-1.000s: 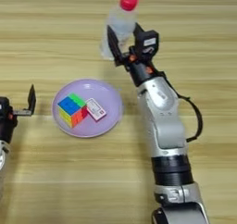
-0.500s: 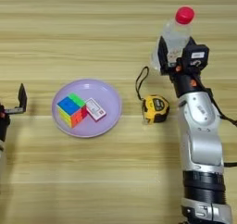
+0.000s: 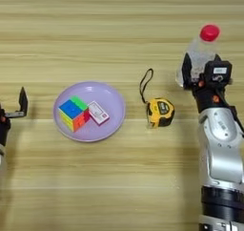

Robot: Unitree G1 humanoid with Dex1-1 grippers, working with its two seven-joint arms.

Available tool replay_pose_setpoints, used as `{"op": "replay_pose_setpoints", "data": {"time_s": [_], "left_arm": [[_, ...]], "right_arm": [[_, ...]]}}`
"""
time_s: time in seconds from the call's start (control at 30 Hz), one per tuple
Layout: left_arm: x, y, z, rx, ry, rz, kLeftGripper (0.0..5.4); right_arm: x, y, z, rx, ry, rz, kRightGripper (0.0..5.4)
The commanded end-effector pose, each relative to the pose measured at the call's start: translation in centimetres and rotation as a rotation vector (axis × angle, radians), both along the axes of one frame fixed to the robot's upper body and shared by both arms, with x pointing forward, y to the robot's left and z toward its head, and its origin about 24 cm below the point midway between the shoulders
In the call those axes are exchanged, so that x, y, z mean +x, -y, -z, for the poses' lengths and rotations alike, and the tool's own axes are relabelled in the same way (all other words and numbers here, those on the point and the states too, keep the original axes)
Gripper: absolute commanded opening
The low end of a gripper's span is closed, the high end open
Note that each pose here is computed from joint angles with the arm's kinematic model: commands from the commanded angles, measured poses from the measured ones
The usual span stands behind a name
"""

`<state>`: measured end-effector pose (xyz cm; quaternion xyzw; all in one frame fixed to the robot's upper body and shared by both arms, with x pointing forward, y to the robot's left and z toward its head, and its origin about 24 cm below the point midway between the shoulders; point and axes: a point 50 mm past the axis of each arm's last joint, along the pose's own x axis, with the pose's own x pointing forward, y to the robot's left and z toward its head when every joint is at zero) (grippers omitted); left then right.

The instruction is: Move the objects on the table

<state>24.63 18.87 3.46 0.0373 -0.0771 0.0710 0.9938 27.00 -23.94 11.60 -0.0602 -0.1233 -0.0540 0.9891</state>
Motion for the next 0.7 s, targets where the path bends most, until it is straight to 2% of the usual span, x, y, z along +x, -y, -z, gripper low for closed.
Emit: {"op": "replay_pose_setpoints", "data": {"time_s": [0.03,0.17,0.4,0.7], "left_arm": [[0.2,0.0,-0.2,-0.003,0.014,-0.004,5.40],[0.2,0.0,-0.2,-0.004,0.015,-0.004,5.40],[0.2,0.0,-0.3,-0.004,0.016,-0.003,5.40],[0.1,-0.1,-0.3,-0.002,0.019,-0.008,5.40]], "right_arm": [[-0.2,0.8,0.2,-0.034,-0.005,0.028,2.97],[-0.4,1.5,1.1,-0.050,-0.048,0.065,2.97],[-0.3,2.2,3.0,-0.031,-0.115,0.086,2.96],[0.0,2.0,4.7,-0.008,-0.167,0.065,2.94]]}}
